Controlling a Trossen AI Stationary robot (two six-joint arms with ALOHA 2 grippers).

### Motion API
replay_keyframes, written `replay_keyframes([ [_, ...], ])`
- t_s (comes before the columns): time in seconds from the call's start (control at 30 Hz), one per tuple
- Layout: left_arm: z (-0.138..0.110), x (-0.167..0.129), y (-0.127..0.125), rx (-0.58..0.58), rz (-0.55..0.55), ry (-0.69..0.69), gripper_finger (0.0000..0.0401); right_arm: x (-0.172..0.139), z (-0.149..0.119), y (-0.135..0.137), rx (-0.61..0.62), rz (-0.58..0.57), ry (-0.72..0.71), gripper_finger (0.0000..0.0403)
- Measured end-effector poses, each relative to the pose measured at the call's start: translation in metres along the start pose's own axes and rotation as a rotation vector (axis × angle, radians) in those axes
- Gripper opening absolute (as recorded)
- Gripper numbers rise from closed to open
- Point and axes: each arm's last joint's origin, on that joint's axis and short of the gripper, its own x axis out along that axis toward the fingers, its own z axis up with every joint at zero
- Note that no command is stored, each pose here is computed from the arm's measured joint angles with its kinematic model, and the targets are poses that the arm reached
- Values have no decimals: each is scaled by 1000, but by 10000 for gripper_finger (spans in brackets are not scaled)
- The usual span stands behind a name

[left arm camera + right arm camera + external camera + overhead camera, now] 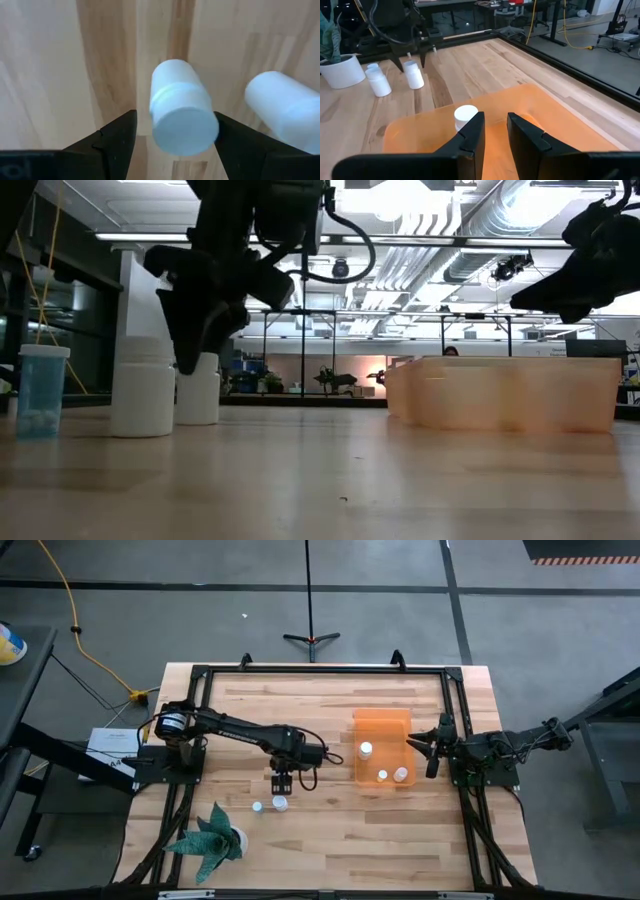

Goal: Pick and place pill bottles into a basket
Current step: Put the top white medicine bottle into the orange container

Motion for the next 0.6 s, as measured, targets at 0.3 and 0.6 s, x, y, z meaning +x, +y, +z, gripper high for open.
replay_keyframes([
  [0.3,4,0,-1,33,-6,-43,280,0,0,0,0,0,0,74],
  [0.6,7,-1,1,113,-10,-77,191,0,0,0,-1,0,0,74],
])
